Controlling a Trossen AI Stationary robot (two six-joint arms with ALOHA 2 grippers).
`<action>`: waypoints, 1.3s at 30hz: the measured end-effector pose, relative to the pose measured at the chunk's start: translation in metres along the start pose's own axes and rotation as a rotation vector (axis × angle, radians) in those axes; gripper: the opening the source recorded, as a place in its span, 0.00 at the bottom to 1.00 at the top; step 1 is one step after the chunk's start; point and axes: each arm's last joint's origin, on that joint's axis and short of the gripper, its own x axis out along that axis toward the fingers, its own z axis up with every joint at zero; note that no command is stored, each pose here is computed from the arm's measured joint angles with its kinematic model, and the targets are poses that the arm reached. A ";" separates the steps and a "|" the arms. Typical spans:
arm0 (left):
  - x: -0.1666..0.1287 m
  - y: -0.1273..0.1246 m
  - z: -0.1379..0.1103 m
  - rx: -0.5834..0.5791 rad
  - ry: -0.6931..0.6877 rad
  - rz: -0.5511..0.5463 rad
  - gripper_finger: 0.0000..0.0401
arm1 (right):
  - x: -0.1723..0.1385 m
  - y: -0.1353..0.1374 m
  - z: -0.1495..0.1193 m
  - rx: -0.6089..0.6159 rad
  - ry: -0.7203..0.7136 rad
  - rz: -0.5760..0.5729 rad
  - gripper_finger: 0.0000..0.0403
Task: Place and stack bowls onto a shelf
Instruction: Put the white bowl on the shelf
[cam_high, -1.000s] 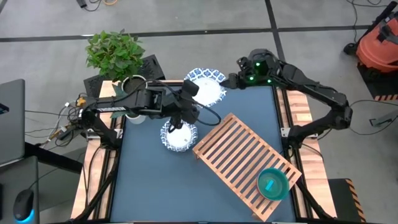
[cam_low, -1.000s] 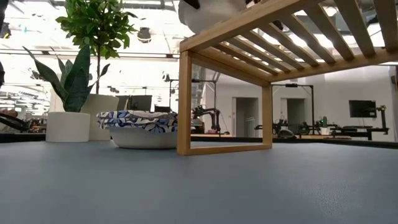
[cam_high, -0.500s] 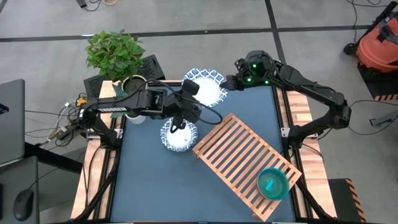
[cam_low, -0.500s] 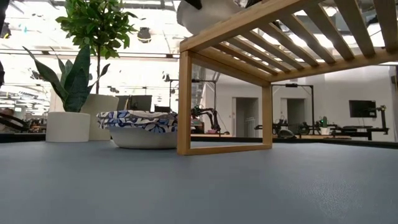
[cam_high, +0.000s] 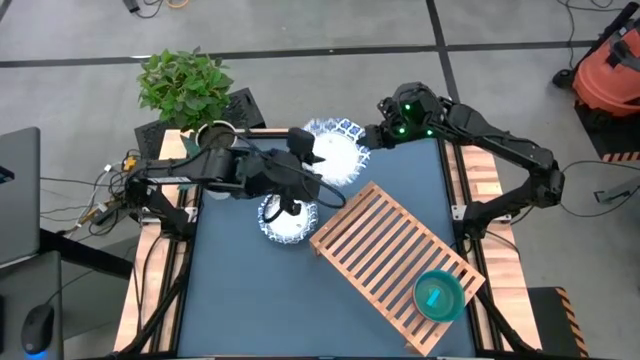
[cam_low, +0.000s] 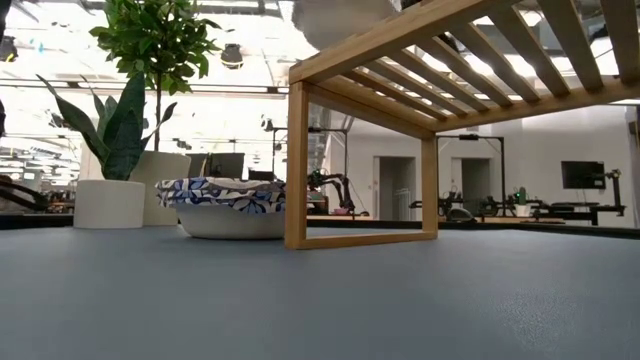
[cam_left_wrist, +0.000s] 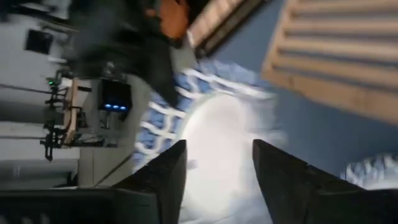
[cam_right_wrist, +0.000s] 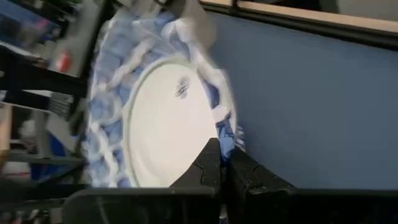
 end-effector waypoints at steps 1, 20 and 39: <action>-0.005 0.005 0.002 -0.031 -0.016 0.014 0.45 | 0.000 -0.001 -0.001 0.001 0.010 -0.010 0.05; -0.133 0.102 -0.073 -0.884 -0.315 -0.040 0.51 | -0.029 0.025 -0.107 -0.008 0.428 -0.140 0.05; -0.130 0.100 -0.074 -0.942 -0.305 -0.108 0.51 | -0.012 -0.010 -0.134 -0.013 0.412 -0.259 0.08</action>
